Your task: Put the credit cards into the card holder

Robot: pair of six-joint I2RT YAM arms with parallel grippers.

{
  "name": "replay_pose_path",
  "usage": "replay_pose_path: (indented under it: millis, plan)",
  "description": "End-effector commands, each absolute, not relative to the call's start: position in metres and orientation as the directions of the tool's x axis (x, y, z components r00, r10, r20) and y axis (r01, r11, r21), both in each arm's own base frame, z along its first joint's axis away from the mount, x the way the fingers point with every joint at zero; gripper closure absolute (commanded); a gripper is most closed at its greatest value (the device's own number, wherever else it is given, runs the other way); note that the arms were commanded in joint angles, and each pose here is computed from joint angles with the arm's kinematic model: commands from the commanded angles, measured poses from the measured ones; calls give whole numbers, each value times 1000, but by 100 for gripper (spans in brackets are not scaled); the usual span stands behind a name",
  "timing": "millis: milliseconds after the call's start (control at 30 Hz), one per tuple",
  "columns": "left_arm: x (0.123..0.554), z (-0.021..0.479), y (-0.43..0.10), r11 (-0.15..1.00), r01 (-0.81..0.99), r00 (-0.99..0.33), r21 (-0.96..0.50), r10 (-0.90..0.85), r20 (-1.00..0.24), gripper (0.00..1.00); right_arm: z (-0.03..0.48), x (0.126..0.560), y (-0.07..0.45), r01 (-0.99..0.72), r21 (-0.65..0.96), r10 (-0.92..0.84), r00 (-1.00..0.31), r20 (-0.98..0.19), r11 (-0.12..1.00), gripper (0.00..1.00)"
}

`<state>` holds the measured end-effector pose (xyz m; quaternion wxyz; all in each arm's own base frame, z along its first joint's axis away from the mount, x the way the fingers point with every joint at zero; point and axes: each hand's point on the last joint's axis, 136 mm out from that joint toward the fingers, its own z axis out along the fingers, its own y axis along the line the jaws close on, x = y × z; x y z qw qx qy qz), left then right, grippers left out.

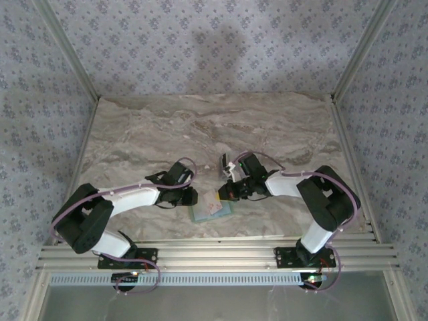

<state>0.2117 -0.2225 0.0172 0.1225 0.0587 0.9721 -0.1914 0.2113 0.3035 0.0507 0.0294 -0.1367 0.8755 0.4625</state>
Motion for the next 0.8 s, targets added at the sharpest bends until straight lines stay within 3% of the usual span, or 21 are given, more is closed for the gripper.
replay_pose_path:
  millis: [0, 767]
  plan:
    - [195, -11, -221, 927, 163, -975, -339, 99, -198, 74, 54, 210, 313, -265, 819, -233, -958, -165, 509, 100]
    - [192, -21, -224, 926, 168, -976, -338, 108, -189, 78, 56, 205, 291, -212, 808, -191, -974, -125, 551, 100]
